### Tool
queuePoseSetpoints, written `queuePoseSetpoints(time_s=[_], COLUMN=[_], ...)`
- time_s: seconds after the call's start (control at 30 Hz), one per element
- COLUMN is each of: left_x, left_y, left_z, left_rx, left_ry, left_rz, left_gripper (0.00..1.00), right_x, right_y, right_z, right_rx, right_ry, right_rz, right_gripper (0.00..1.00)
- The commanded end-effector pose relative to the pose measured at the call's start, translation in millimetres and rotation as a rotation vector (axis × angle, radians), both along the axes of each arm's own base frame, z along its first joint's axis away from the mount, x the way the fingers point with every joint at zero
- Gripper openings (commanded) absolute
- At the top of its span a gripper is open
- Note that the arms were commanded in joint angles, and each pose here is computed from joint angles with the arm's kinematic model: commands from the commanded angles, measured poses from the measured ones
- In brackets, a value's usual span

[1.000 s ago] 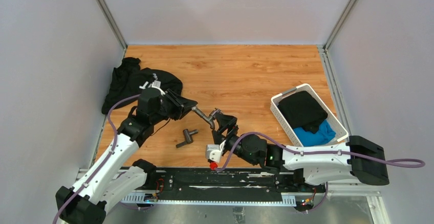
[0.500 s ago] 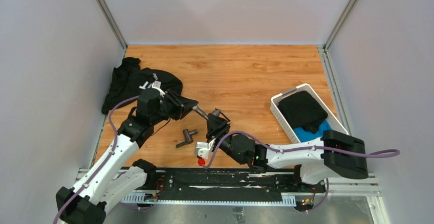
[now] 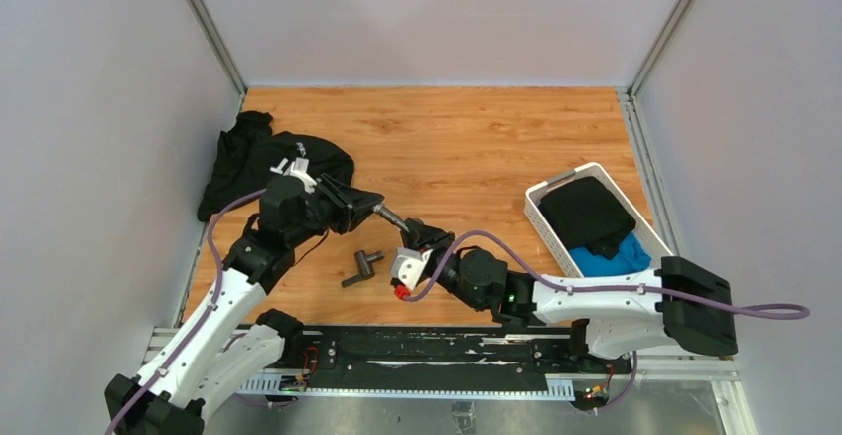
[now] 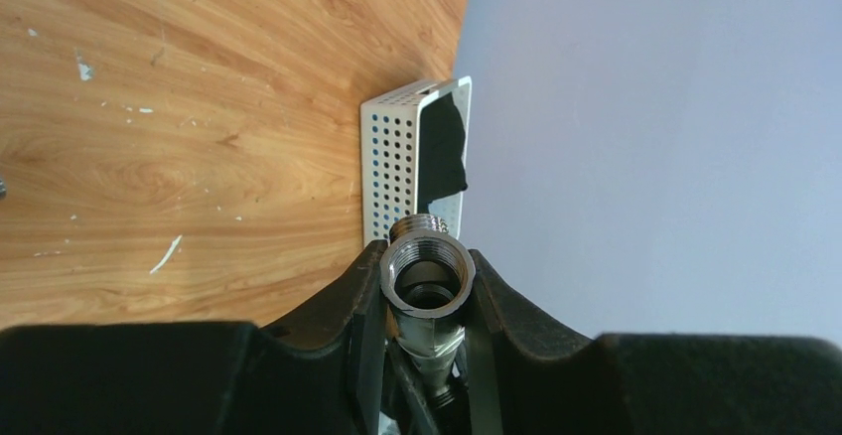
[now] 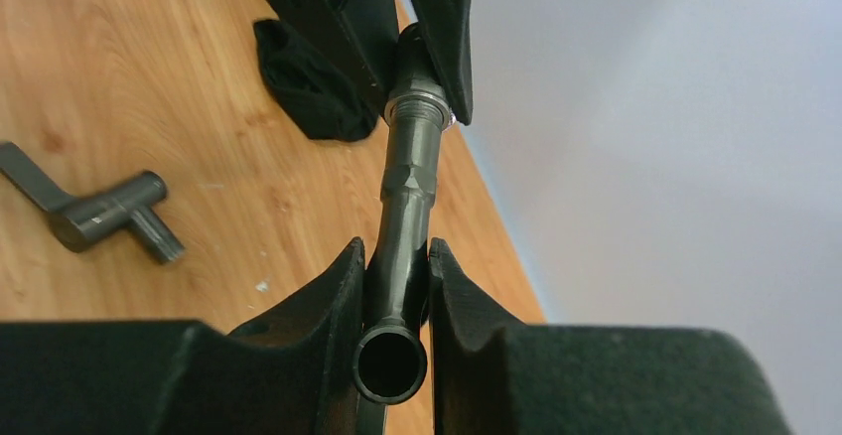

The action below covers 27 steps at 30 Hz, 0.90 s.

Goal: Install the water faucets
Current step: Screw the water faucet onto the adaptor.

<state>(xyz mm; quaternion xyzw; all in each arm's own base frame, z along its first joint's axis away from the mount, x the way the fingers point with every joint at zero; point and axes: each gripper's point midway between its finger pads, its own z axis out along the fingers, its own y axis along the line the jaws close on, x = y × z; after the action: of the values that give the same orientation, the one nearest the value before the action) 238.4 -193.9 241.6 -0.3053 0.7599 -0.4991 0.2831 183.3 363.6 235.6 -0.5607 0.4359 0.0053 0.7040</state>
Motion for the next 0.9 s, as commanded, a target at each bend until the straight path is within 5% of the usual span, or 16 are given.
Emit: queuePoseSetpoints(time_s=[0.0, 0.27, 0.67, 0.8, 0.87], left_x=[-0.1, 1.3, -3.6, -5.3, -5.7], left_y=[2.7, 7.1, 28.7, 37.1, 40.0], left_z=[13.1, 27.5, 49.5, 53.6, 54.3], left_rx=[0.007, -0.025, -0.003, 0.023, 0.028], left_ry=[-0.109, -0.245, -0.489, -0.502, -0.501], left_rz=[-0.005, 0.02, 0.109, 0.144, 0.158], left_gripper=[0.0, 0.0, 0.0, 0.0, 0.0], right_x=[-23.9, -46.9, -64.6, -63.4, -63.9], right_y=[13.7, 27.2, 26.5, 22.8, 23.3], right_z=[15.3, 23.8, 75.9, 81.6, 80.5], right_rx=[0.223, 0.439, 0.72, 0.771, 0.768], right_ry=[0.307, 0.782, 1.795, 1.937, 1.962], right_rz=[0.146, 0.278, 0.676, 0.81, 0.844], right_gripper=[0.0, 0.0, 0.0, 0.0, 0.14])
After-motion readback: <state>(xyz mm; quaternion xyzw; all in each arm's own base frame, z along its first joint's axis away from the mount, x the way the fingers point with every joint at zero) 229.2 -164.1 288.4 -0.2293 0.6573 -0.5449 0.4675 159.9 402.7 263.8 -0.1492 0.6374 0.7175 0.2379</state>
